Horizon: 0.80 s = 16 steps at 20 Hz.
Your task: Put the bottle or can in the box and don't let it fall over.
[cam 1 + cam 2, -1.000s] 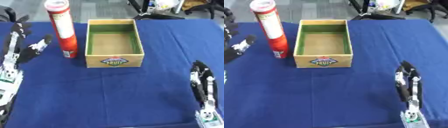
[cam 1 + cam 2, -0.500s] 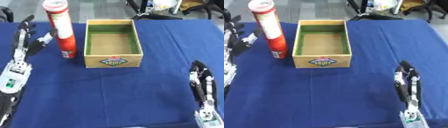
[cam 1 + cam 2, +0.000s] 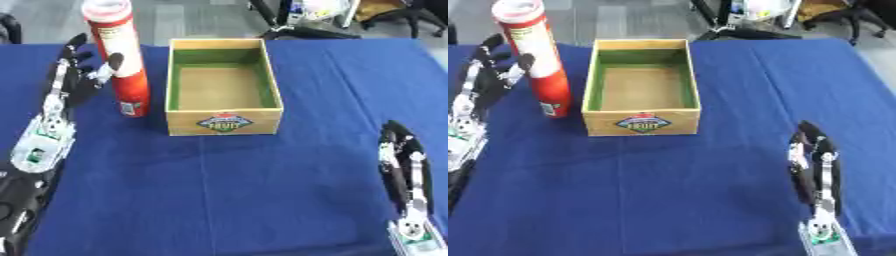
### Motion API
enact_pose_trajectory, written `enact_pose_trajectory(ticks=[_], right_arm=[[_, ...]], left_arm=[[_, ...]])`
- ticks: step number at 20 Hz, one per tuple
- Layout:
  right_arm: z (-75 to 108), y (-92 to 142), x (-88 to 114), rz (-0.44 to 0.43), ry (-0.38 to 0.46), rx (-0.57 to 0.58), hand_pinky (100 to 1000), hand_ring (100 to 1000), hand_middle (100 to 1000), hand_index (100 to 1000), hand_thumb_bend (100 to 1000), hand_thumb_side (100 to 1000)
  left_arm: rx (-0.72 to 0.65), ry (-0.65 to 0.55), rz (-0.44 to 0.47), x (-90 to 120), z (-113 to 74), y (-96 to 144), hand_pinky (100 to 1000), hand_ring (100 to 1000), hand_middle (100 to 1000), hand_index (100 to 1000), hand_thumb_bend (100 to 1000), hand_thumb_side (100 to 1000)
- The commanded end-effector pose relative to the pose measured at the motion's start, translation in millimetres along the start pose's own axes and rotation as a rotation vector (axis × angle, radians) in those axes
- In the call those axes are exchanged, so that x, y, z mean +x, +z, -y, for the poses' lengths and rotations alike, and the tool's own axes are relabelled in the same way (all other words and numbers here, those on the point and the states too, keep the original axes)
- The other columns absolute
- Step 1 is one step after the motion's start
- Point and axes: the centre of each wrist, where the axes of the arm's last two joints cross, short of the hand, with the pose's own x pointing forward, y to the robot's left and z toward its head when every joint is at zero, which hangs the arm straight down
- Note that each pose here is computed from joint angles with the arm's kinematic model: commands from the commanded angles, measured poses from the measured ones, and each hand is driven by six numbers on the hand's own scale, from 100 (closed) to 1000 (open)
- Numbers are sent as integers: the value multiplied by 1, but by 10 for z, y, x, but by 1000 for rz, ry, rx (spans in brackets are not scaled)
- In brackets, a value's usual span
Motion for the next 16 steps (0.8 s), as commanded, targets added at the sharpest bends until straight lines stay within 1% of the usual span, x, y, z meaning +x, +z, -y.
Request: enact_pose_trajectory(ticks=[1,8,16], right_arm=[[3,-54,42,20,-8,2,761,822,776,853,100,808],[-8,-58,46,21,-13,6,761,821,776,852,100,814],[-24,-64,55,24,-21,9,761,821,775,849,100,818]], left_arm=[[-15,41,32,96,-28,-97,854,900,949,971,716,588],[-44,91,23,62,-13,-155,838,889,941,971,706,575],[-56,83,10,17,-27,-205,844,891,933,971,699,577]])
